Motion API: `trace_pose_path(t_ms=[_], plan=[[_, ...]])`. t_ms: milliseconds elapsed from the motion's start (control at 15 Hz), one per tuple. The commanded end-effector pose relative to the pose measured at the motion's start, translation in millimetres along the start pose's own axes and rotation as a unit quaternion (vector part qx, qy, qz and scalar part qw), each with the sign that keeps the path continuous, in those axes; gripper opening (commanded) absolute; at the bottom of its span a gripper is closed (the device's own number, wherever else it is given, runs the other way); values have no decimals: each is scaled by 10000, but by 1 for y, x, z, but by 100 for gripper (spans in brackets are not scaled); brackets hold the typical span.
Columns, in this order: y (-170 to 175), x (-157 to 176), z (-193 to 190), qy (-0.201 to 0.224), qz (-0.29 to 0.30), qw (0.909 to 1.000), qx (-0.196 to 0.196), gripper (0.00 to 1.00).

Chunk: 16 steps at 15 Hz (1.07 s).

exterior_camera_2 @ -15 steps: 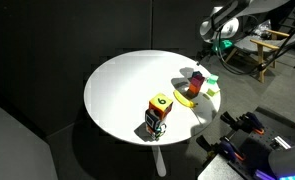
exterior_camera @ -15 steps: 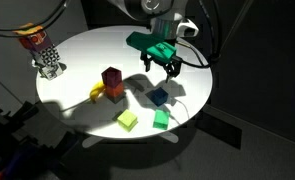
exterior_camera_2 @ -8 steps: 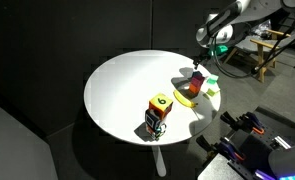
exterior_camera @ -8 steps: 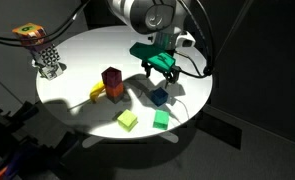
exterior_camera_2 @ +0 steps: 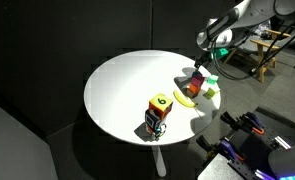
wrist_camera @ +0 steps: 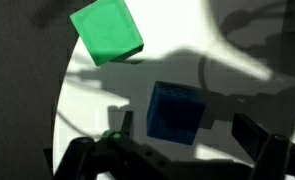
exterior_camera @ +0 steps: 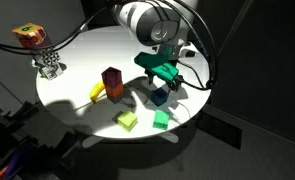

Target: Put the blue block on the pink block

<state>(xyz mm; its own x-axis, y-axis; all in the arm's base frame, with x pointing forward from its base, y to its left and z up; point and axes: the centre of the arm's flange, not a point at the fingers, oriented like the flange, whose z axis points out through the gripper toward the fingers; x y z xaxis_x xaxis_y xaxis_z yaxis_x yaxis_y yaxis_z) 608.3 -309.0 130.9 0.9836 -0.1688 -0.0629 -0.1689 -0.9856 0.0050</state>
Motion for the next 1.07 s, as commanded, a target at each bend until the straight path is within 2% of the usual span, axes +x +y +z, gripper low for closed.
trace_pose_path(t_ms=[0,1000], plan=[[5,13,7,-25,-24,10000,55,100],[-3,19,33,-102,-125,9999,41,100]])
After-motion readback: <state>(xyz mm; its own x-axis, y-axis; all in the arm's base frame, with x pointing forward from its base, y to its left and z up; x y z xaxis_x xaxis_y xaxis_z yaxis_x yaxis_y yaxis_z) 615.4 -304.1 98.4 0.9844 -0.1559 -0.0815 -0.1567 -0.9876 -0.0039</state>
